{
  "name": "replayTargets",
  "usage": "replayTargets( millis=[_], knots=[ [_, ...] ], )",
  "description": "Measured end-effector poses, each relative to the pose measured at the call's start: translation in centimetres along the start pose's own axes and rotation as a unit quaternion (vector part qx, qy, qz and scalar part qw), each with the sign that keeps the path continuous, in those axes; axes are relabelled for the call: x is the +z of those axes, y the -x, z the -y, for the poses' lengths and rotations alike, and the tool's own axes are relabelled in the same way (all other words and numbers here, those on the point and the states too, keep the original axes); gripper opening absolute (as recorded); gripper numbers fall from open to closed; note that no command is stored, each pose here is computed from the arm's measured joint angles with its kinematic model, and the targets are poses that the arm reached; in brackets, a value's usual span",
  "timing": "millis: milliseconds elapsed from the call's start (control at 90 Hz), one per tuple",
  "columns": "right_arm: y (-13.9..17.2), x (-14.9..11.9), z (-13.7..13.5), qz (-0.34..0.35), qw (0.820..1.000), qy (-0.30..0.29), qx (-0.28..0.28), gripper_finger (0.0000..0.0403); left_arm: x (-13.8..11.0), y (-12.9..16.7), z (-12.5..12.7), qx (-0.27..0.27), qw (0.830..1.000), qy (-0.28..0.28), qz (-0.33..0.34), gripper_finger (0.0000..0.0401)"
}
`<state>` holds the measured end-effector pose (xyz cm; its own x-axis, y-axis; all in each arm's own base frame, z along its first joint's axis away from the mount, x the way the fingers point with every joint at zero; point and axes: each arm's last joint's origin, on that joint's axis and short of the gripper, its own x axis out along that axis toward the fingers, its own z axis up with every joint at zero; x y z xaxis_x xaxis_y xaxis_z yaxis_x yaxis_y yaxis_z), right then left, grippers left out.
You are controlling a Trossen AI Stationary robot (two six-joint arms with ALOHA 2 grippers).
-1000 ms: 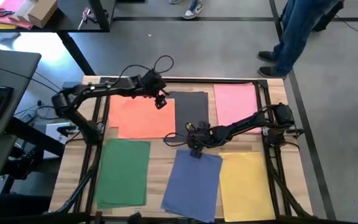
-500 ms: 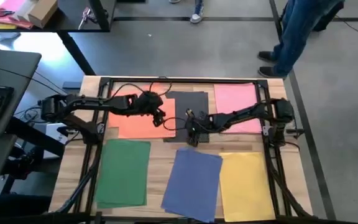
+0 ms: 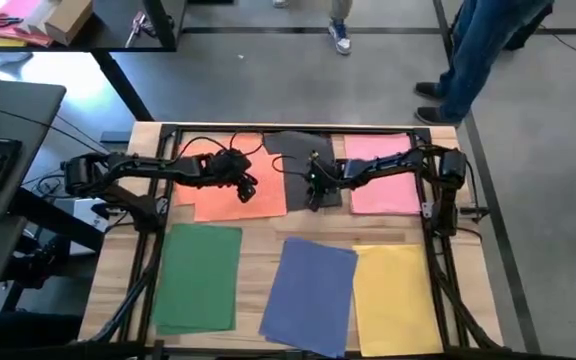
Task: Organize paper
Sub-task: Adjust the black papers on the top middle of the table
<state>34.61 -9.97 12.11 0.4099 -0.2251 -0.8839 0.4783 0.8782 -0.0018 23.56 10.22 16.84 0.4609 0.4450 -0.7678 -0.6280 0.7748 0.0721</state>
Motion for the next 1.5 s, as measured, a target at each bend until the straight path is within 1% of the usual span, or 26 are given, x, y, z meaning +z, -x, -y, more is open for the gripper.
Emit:
replayTargets(
  millis=[122,322,378,433,522,578,633,756,889,978,1078,1156,1333,1500],
  knots=[
    [0.2,-0.3,-1.3,-0.001,1.0,0.009,0.007,0.0176,0.2,-0.1,-0.6,-0.001,1.0,0.012,0.003,0.0249],
    [0.5,-0.5,-2.9,-0.008,0.999,-0.008,0.039,0.0176,0.4,-0.3,-1.1,0.001,1.0,0.017,0.008,0.0249],
    [0.9,-0.4,-3.0,-0.007,0.999,-0.007,0.037,0.0176,0.4,-0.3,-1.1,0.001,1.0,0.017,0.008,0.0249],
    [1.3,0.0,-2.9,0.003,1.0,-0.002,0.024,0.0176,0.4,-0.3,-1.1,0.0,1.0,0.017,0.007,0.0249],
    [1.8,1.2,-1.9,0.04,0.999,0.0,-0.014,0.0176,0.4,-0.3,-1.1,0.0,1.0,0.017,0.006,0.0249],
    [1.6,1.5,-0.6,0.046,0.998,-0.015,-0.033,0.0176,0.4,-0.3,-1.1,0.0,1.0,0.017,0.006,0.0249],
    [1.0,1.6,0.5,0.046,0.997,-0.039,-0.039,0.0176,0.4,-0.3,-1.1,-0.001,1.0,0.016,0.006,0.0249],
    [0.3,1.4,2.4,0.042,0.995,-0.078,-0.045,0.0176,0.4,-0.3,-1.2,-0.001,1.0,0.017,0.006,0.0249],
    [-0.5,0.1,4.2,0.014,0.988,-0.137,-0.063,0.0176,0.3,-0.3,-1.2,0.0,1.0,0.017,0.003,0.0249],
    [-0.4,-0.4,4.7,0.01,0.983,-0.168,-0.078,0.0176,0.3,-0.3,-1.2,0.002,1.0,0.014,0.004,0.0249],
    [-0.3,-0.5,4.5,0.01,0.98,-0.18,-0.084,0.0176,0.3,-0.3,-1.2,0.001,1.0,0.013,0.003,0.0249],
    [-0.3,-0.6,4.2,0.01,0.98,-0.176,-0.092,0.0176,0.3,-0.3,-1.2,0.002,1.0,0.013,0.004,0.0249],
    [-0.2,-0.5,4.0,0.011,0.986,-0.137,-0.091,0.0176,0.3,-0.4,-1.5,0.005,1.0,0.013,0.005,0.0249],
    [0.8,0.6,3.7,0.023,0.991,-0.097,-0.086,0.0176,0.4,-0.4,-1.5,0.003,1.0,0.011,0.005,0.0249]
  ],
)
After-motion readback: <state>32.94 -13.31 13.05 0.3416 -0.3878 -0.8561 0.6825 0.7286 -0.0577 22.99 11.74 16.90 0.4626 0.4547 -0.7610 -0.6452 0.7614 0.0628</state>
